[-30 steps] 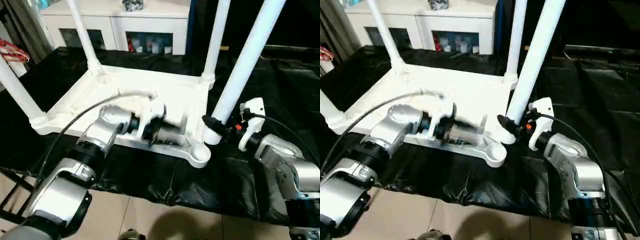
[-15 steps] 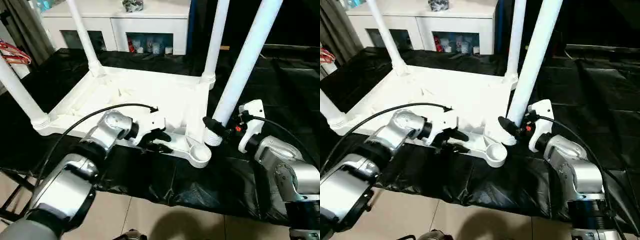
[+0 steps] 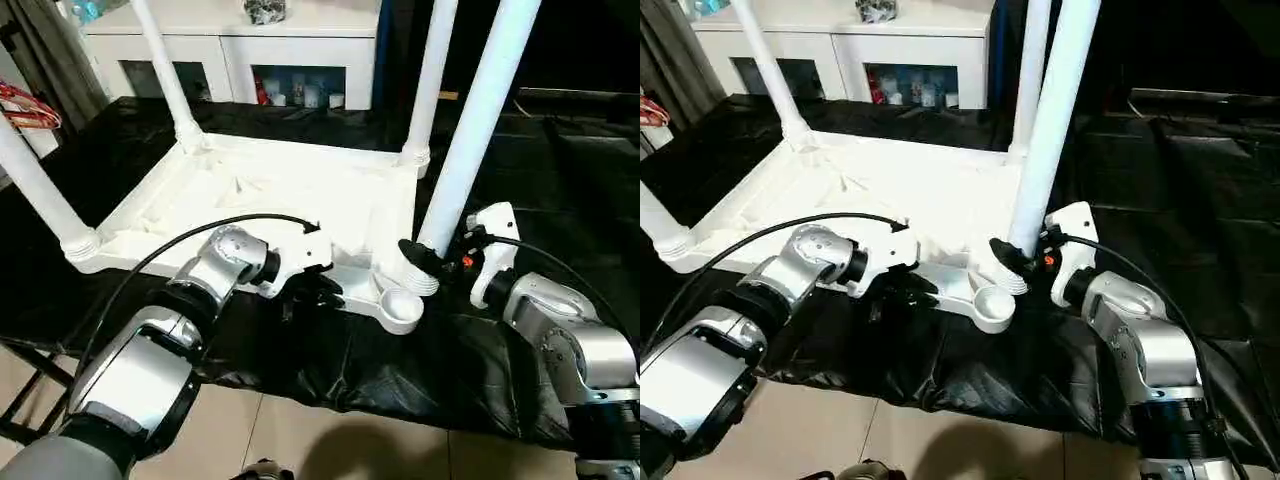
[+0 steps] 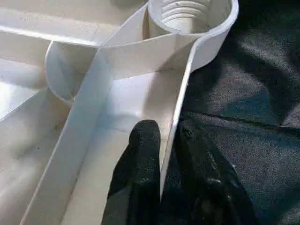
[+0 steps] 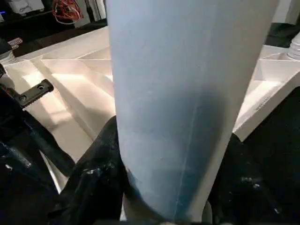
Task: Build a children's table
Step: Pick table leg, then insert table leg to table base
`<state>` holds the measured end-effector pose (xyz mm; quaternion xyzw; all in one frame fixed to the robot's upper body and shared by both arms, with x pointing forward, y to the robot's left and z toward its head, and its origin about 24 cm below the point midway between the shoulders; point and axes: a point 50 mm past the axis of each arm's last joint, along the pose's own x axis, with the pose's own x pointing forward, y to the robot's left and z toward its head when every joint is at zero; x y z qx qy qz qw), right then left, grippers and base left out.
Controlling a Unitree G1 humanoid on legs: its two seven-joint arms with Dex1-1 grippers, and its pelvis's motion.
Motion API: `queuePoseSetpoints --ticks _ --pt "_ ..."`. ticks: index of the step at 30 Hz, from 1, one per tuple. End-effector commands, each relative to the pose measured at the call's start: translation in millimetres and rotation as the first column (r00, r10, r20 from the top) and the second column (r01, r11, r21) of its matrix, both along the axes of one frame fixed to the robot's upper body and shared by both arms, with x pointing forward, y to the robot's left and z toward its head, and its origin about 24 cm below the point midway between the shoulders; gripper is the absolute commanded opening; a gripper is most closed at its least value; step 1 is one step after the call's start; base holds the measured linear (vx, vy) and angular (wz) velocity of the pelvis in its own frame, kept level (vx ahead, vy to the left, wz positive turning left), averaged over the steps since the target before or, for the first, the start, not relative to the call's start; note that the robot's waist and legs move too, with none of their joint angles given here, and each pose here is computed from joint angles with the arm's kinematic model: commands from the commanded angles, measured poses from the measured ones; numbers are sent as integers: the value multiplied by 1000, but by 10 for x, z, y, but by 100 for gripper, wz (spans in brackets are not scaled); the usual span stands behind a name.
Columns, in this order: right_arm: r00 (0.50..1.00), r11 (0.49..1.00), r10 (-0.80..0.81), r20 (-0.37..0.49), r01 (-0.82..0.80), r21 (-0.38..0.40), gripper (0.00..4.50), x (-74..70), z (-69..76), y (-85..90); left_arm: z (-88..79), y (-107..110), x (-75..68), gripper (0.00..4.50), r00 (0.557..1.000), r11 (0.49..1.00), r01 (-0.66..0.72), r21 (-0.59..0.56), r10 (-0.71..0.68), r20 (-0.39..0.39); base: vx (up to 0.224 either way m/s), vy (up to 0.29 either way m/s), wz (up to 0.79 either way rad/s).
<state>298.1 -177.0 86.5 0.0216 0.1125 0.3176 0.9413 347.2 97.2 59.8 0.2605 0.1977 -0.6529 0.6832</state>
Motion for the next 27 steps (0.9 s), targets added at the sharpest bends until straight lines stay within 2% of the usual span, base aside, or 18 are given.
queuePoseSetpoints --ticks 1,8,10,13,17,19,22,27 --pt "999 1000 15 42 -15 -12 189 26 76 28 5 44 38 35 999 999 -47 15 47 7 0 0 0" --pt "999 1000 28 44 -28 -1 189 35 96 42 -17 121 70 0 984 986 -166 5 166 -65 0 0 0" --pt "998 999 39 42 -39 14 189 49 109 64 -42 191 92 0 967 968 -249 18 249 -49 0 0 0" --pt "998 998 62 31 -62 10 189 68 90 107 -82 227 68 0 957 958 -286 21 286 -43 0 0 0" --pt "996 997 81 24 -81 2 189 93 71 152 -97 202 6 0 962 964 -267 -10 266 -58 0 0 0" --pt "995 996 95 20 -95 -2 189 135 58 198 -83 124 -94 0 977 975 -208 -76 203 -72 0 0 0" --pt "994 994 109 15 -108 -7 189 178 49 234 -75 70 -164 0 985 978 -165 -125 157 -69 0 0 0" --pt "991 991 130 11 -130 -15 189 231 50 281 -99 53 -218 0 984 978 -169 -126 160 -79 0 0 0"
